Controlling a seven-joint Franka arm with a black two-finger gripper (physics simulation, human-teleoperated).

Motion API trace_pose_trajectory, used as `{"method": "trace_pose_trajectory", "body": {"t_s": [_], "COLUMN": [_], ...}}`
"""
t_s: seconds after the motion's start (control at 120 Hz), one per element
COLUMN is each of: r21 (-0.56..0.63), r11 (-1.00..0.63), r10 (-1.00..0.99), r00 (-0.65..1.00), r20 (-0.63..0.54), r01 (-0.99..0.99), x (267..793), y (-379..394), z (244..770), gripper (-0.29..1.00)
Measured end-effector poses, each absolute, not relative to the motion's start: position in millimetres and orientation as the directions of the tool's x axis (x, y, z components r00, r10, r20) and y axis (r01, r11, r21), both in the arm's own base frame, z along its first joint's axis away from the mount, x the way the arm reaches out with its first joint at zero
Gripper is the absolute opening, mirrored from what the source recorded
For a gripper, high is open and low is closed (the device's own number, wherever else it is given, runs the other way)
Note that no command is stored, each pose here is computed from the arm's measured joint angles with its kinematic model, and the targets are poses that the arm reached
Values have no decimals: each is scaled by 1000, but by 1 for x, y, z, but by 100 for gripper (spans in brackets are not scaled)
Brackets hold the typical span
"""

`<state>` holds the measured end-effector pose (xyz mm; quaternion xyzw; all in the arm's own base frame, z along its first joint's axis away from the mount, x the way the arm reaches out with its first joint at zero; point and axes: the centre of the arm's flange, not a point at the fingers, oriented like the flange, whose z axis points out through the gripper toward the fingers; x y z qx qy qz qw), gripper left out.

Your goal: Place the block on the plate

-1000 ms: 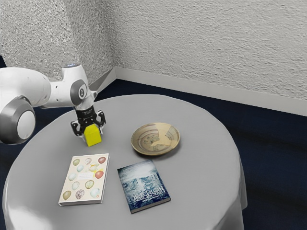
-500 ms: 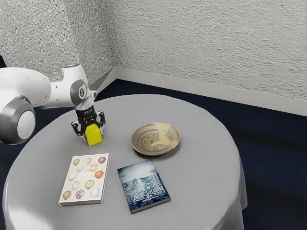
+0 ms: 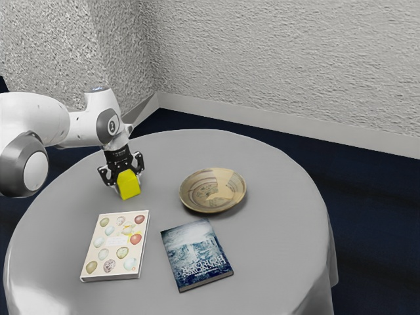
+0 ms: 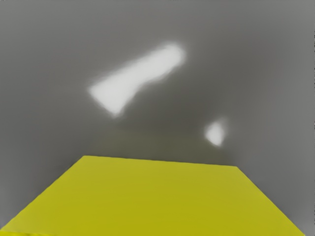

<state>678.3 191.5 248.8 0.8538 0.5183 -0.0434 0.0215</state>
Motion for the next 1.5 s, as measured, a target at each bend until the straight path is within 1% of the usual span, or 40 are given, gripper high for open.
{"method": "trace_pose_trajectory", "body": {"t_s": [0.167,0.567,0.7,0.867,0.992,1.125,1.367,1.5], "r21": [-8,-3,3,26,50,63,100,106], "r11": [-462,-473,-478,-497,-539,-606,-758,-825], "r10": [883,877,874,864,839,792,642,552], "r00": [459,470,476,497,541,609,764,832], "r20": [-97,-96,-93,-80,-58,-49,-62,-58], "r01": [887,881,878,867,841,793,645,555], "x": [678,679,679,682,685,686,696,700], "y": [191,186,183,170,142,99,-2,-51], "z": [249,266,278,314,354,385,400,397], "gripper": [49,44,43,41,41,41,41,41]}}
